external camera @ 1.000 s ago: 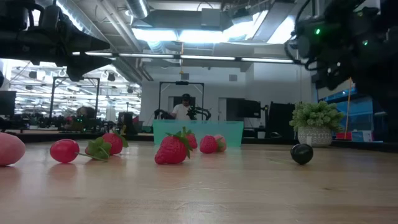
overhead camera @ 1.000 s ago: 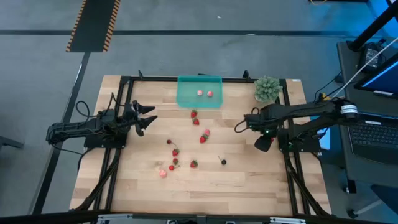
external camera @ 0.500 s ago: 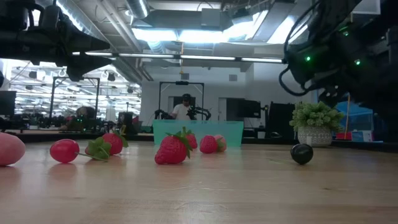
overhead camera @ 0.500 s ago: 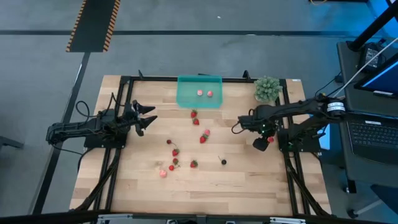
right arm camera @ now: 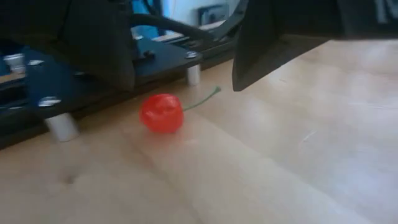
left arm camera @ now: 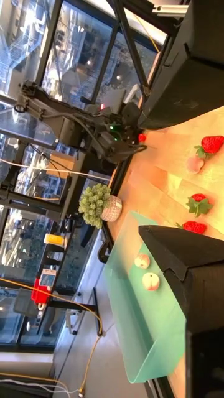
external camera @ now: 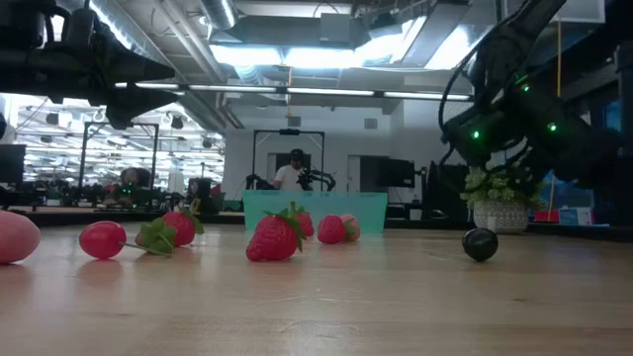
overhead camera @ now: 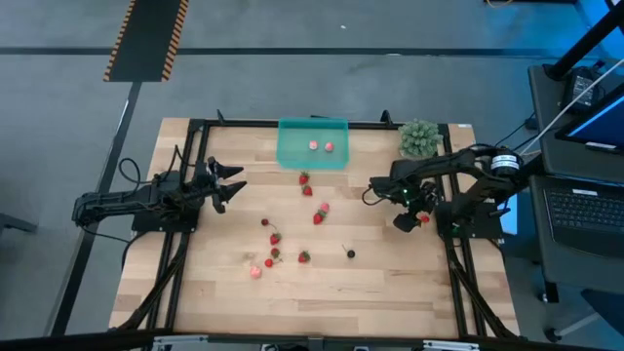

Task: Pick and placing Produce into tupperware
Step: Put the red cherry into the green container

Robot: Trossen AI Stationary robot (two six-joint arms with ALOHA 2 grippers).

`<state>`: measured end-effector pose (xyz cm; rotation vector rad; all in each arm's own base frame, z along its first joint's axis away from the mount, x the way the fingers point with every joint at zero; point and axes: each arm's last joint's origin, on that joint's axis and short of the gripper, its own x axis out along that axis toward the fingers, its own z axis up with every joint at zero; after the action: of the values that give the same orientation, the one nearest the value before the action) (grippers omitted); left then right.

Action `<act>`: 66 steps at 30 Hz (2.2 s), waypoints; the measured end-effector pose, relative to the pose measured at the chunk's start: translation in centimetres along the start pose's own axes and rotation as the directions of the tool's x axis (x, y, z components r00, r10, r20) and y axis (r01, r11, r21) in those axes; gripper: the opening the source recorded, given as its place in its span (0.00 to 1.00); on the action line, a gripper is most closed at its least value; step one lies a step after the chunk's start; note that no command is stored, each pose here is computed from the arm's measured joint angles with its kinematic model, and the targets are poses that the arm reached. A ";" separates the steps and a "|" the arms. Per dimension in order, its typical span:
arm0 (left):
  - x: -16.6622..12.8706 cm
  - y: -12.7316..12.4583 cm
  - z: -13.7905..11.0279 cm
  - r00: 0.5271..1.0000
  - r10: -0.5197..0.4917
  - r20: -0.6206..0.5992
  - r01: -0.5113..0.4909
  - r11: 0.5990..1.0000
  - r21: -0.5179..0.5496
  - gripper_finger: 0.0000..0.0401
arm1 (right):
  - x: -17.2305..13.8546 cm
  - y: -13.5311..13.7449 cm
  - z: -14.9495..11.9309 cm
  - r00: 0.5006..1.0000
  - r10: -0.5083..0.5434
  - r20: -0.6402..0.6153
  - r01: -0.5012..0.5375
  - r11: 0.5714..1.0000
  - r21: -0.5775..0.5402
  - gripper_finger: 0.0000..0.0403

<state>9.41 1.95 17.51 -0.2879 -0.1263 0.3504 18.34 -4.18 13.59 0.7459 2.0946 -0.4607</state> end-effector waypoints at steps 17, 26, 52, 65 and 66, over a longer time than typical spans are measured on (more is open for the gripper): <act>0.0 0.0 0.0 1.000 0.000 0.000 0.000 1.000 -0.001 0.64 | 1.3 -0.5 1.9 0.999 0.039 -0.026 -0.039 0.999 0.028 0.68; 0.0 0.0 0.0 1.000 0.000 0.000 0.000 1.000 0.000 0.64 | 3.4 -1.2 1.2 0.997 0.028 -0.073 -0.023 0.997 0.075 0.68; 0.0 0.0 0.0 1.000 0.000 0.000 0.000 1.000 0.001 0.64 | 2.6 -0.8 2.2 0.999 0.043 0.014 -0.043 0.999 0.008 0.33; 0.0 0.0 0.0 1.000 0.000 -0.001 0.000 1.000 0.001 0.64 | 2.6 -0.8 2.2 0.999 0.034 0.024 -0.034 0.999 -0.012 0.31; 0.0 0.0 0.0 1.000 0.000 -0.001 0.000 1.000 0.001 0.64 | 2.6 -0.8 2.2 0.999 0.034 0.024 -0.034 0.999 -0.012 0.29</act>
<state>9.41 1.95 17.50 -0.2867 -0.1252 0.3504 17.94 -5.18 10.25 0.7643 2.0568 -0.4364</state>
